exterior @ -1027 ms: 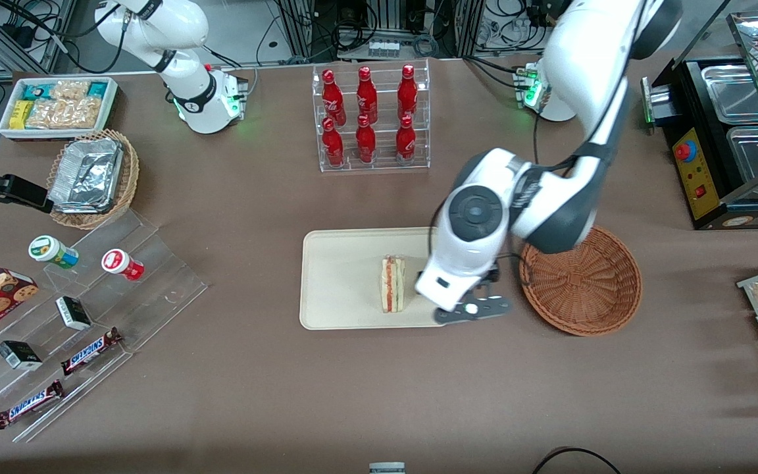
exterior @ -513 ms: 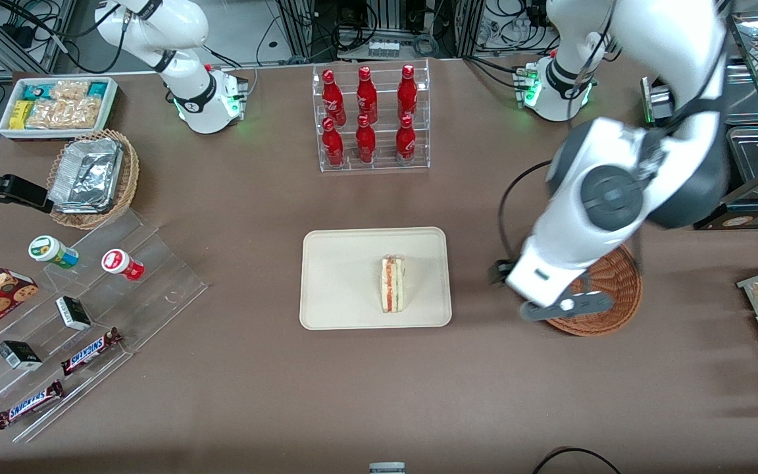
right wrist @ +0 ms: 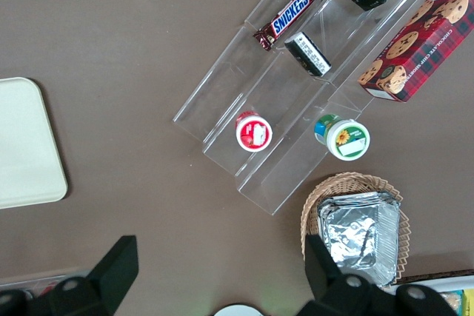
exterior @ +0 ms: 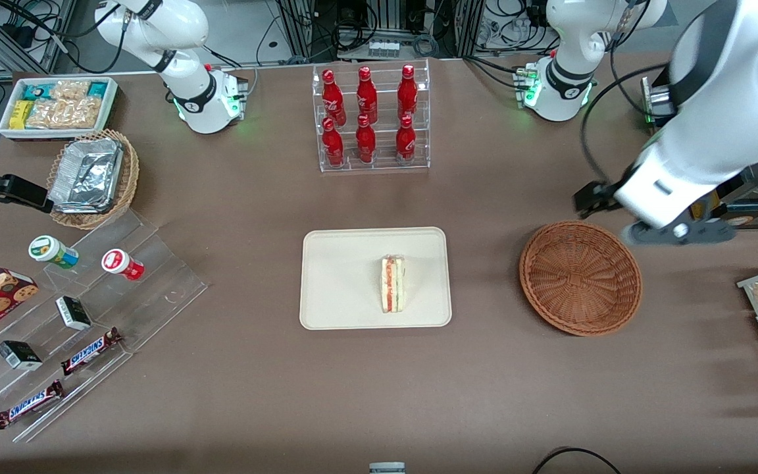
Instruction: Place sandwich from basket to tray
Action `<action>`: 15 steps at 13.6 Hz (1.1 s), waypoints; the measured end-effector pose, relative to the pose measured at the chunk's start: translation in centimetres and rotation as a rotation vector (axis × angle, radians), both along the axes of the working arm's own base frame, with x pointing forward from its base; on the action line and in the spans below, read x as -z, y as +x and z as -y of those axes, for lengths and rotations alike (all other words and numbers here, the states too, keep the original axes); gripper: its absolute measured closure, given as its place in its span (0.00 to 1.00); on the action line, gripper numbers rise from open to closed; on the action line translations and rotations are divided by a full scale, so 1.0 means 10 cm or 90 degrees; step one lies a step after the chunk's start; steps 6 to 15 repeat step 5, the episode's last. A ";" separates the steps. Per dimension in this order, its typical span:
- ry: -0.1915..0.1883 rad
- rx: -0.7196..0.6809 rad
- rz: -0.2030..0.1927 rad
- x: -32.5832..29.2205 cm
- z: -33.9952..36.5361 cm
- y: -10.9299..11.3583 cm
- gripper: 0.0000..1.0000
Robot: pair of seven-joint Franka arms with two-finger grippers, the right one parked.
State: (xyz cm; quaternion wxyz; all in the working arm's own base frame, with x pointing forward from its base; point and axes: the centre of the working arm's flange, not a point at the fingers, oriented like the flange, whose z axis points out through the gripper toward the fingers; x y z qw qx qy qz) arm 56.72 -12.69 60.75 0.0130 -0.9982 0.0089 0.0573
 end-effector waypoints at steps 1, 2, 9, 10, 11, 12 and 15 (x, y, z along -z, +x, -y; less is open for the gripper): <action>-0.001 -0.001 -0.008 -0.08 -0.12 -0.06 0.00; -0.006 -0.005 -0.015 -0.15 -0.21 -0.12 0.00; -0.005 -0.011 -0.025 -0.26 -0.28 -0.23 0.00; -0.005 -0.011 -0.025 -0.26 -0.28 -0.23 0.00; -0.005 -0.011 -0.025 -0.26 -0.28 -0.23 0.00; -0.005 -0.011 -0.025 -0.26 -0.28 -0.23 0.00; -0.005 -0.011 -0.025 -0.26 -0.28 -0.23 0.00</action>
